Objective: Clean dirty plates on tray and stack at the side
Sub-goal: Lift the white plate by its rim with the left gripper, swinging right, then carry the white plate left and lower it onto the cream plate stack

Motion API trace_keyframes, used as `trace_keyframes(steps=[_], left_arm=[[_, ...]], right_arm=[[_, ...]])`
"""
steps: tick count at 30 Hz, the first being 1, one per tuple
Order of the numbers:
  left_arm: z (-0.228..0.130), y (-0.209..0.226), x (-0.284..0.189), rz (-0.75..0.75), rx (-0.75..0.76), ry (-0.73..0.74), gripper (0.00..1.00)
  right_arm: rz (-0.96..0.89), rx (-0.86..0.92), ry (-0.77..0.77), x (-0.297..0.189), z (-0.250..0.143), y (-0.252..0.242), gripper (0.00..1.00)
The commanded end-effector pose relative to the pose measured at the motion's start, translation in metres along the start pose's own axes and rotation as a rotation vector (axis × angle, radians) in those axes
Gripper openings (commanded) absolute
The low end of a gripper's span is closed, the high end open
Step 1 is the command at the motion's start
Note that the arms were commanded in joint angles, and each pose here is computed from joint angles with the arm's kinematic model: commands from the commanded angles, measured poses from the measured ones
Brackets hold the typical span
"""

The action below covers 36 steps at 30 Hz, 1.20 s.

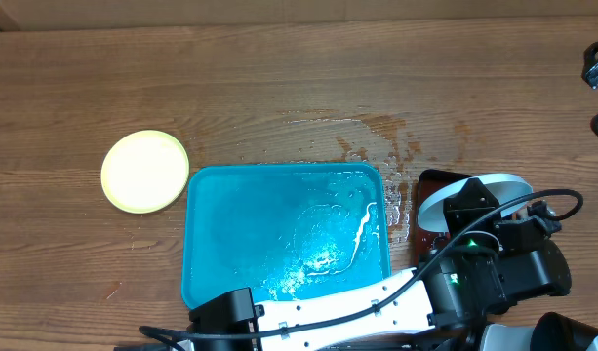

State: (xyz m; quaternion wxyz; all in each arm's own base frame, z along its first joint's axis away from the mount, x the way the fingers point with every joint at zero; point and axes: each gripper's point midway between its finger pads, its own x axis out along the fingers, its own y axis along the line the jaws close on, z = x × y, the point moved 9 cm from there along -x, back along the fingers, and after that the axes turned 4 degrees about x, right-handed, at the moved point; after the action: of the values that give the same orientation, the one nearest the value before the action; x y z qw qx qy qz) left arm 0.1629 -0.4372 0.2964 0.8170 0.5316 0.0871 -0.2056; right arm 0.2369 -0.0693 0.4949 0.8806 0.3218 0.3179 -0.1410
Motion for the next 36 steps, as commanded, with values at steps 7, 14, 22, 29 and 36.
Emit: trace_keyframes(steps=[7,14,22,29,36], left_arm=[[-0.001,0.01,0.004,0.025,-0.169,0.024,0.04],[-0.03,0.011,0.032,-0.105,-0.373,0.137,0.04],[-0.078,0.037,0.071,-0.325,-0.663,0.314,0.04],[-0.127,0.121,0.082,-0.473,-1.049,0.337,0.04],[-0.215,0.216,0.066,-0.269,-1.314,0.401,0.04]], right_arm=[[0.033,-0.011,-0.027,-0.012,-0.001,0.004,1.0],[0.032,-0.009,-0.016,-0.012,-0.002,0.003,1.0],[0.049,-0.002,0.009,-0.011,-0.005,0.004,1.0],[0.021,0.021,0.078,-0.004,-0.011,0.0,1.0],[-0.021,0.042,0.163,0.019,-0.015,-0.008,1.0]])
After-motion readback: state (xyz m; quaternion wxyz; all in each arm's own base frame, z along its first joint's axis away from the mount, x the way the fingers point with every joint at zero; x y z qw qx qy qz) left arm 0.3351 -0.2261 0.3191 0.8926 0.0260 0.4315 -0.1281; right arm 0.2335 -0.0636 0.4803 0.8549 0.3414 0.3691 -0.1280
